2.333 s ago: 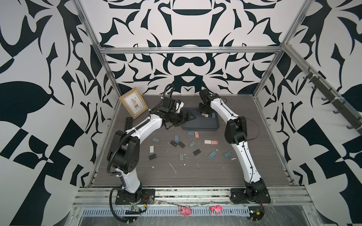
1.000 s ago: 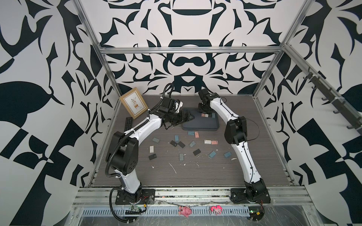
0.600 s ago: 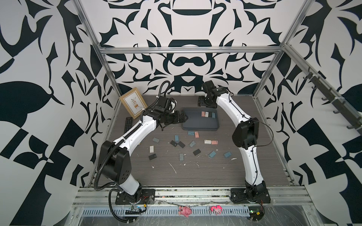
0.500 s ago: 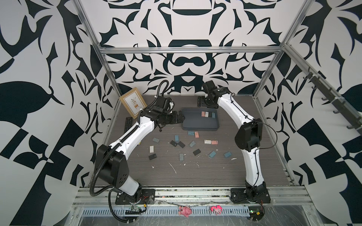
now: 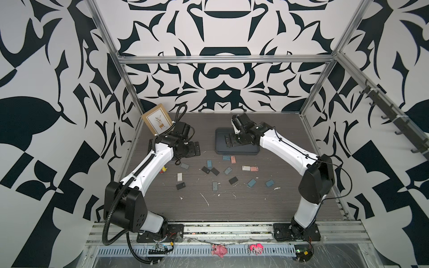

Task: Put the eraser in the storage box
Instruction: Pick up the eraser from the center of the board.

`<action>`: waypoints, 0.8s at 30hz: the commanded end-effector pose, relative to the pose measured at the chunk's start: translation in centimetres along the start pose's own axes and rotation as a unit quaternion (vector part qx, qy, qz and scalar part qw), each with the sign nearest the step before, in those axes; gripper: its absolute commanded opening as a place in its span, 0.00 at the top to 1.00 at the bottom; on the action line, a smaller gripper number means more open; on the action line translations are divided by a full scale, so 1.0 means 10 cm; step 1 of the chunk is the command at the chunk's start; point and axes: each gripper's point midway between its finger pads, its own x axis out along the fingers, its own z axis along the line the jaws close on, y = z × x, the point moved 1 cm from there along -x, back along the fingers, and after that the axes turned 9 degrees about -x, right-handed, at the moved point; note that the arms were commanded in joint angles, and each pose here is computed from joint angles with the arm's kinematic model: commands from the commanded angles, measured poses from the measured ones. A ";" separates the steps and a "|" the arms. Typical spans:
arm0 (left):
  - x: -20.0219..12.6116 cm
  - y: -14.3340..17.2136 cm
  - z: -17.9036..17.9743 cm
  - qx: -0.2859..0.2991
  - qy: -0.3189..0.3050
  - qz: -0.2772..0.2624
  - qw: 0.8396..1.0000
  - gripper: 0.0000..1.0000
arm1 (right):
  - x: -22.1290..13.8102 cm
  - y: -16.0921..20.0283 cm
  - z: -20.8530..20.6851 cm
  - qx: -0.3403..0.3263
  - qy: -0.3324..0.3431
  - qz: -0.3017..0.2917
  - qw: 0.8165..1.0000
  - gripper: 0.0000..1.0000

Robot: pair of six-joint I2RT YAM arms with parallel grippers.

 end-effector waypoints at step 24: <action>0.89 0.18 0.40 -0.201 0.025 0.096 0.975 0.07 | 0.12 0.83 0.76 -0.071 -0.037 0.004 0.997 0.01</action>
